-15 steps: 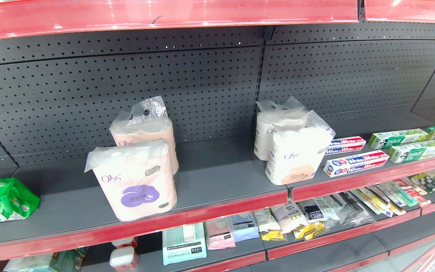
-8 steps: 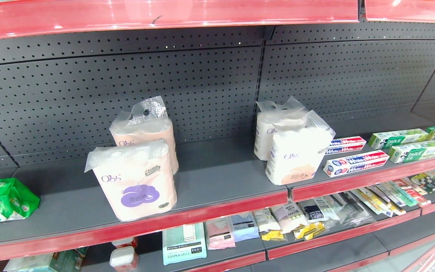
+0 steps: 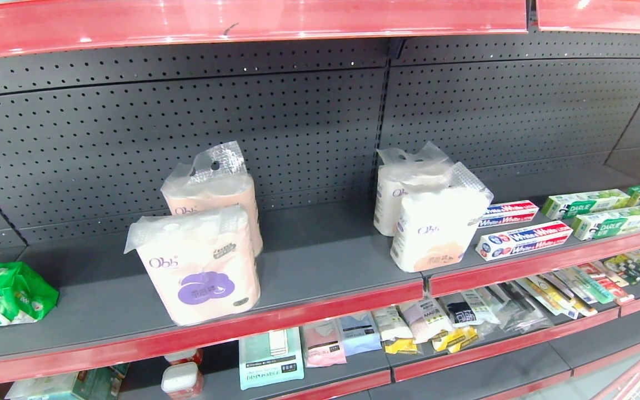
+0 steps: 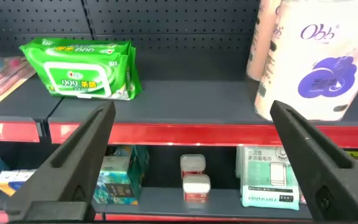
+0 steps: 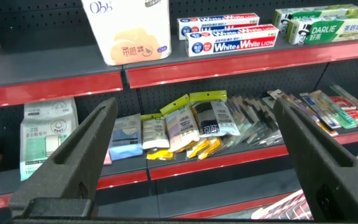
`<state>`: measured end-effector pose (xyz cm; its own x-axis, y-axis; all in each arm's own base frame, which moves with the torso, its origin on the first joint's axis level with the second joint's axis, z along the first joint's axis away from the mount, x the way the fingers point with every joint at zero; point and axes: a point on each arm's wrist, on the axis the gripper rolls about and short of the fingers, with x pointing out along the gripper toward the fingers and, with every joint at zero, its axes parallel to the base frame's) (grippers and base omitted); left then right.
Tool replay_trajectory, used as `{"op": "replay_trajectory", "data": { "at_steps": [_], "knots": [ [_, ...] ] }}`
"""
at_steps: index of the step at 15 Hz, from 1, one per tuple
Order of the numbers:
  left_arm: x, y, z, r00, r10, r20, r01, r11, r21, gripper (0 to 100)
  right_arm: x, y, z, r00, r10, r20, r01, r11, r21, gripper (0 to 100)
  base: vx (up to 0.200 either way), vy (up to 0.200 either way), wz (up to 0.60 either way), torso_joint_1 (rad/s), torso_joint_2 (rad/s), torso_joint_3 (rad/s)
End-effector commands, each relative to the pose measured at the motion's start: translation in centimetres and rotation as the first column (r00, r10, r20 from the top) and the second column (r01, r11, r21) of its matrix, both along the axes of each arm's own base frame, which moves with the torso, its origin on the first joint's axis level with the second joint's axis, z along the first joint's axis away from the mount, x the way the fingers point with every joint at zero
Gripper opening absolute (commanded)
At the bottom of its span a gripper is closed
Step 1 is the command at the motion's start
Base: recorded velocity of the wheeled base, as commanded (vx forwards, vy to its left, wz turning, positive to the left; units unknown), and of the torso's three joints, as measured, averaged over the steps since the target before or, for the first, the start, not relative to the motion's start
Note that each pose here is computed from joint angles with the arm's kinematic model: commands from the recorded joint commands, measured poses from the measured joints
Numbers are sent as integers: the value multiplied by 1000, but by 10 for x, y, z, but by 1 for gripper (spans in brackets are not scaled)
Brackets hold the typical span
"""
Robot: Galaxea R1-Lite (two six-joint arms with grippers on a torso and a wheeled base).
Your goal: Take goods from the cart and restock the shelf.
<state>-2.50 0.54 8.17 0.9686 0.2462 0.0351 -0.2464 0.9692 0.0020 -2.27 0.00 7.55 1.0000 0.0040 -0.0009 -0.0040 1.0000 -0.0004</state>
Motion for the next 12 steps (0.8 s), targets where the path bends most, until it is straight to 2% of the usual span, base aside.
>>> {"op": "replay_trajectory", "data": {
  "at_steps": [1,7,12],
  "knots": [
    [0,0,0,1000,8,-6,-8,1000,9,100,0,0,0,1000,1,-1,-1,1000,0,100,0,0,0,0,0,0],
    [0,0,0,1000,15,-6,-15,1000,8,100,0,0,0,1000,1,-1,-1,1000,0,100,0,0,600,2,1,4],
    [0,0,0,1000,15,-5,-15,1000,2,100,0,0,0,1000,1,-1,-1,1000,2,100,0,0,0,0,0,0]
  ]
}}
